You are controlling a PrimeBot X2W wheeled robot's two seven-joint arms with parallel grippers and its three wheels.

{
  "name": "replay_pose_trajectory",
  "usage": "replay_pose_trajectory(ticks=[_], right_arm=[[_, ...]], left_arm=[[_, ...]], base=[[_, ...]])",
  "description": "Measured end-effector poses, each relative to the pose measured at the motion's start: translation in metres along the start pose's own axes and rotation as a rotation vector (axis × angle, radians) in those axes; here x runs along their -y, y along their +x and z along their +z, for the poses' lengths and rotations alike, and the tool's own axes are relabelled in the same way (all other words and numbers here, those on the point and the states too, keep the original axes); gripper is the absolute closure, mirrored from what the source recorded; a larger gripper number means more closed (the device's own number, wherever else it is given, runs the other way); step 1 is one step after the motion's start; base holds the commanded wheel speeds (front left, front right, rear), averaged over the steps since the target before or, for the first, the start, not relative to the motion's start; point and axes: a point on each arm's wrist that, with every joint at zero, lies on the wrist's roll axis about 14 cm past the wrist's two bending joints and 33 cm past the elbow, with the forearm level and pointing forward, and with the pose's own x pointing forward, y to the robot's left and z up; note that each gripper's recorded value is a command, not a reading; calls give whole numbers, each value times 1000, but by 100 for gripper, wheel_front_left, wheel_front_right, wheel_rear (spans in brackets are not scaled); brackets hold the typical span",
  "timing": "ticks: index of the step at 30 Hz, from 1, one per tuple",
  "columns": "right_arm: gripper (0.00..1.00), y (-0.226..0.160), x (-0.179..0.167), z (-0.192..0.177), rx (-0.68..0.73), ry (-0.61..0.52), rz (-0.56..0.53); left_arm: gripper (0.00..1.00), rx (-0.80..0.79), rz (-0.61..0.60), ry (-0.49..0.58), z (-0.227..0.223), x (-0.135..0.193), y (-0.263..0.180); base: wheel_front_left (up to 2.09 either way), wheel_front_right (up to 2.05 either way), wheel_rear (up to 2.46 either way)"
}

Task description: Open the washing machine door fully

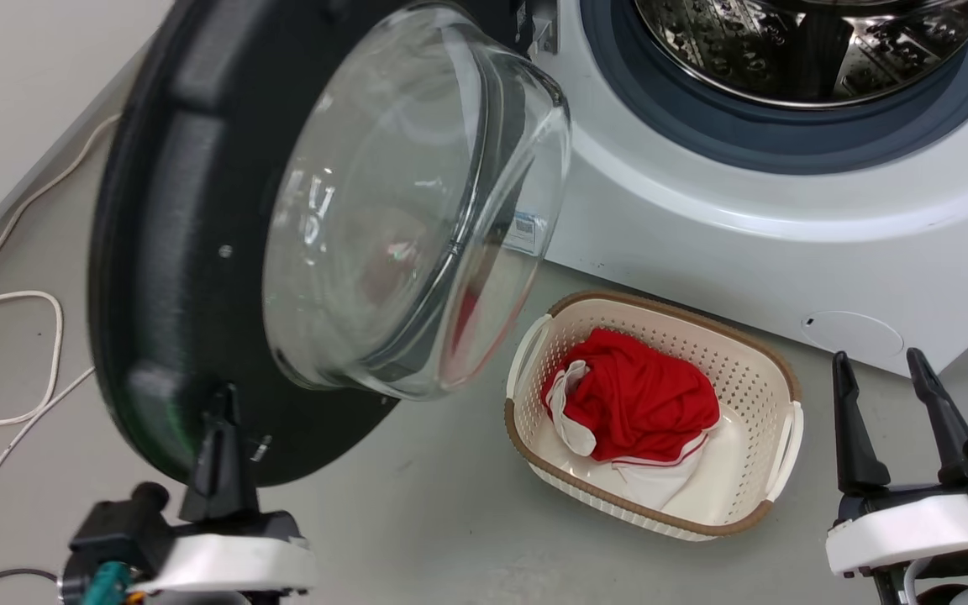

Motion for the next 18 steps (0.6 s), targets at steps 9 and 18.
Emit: replay_pose_trajectory(ticks=[9, 18], right_arm=[[0, 4, 9, -5, -20, -6, -19], [0, 6, 15, -9, -27, -3, -34]], left_arm=[[100, 65, 36, 74, 18, -32, 34], [100, 78, 51, 129, 26, -61, 68]], base=[[0, 0, 0], [0, 0, 0]])
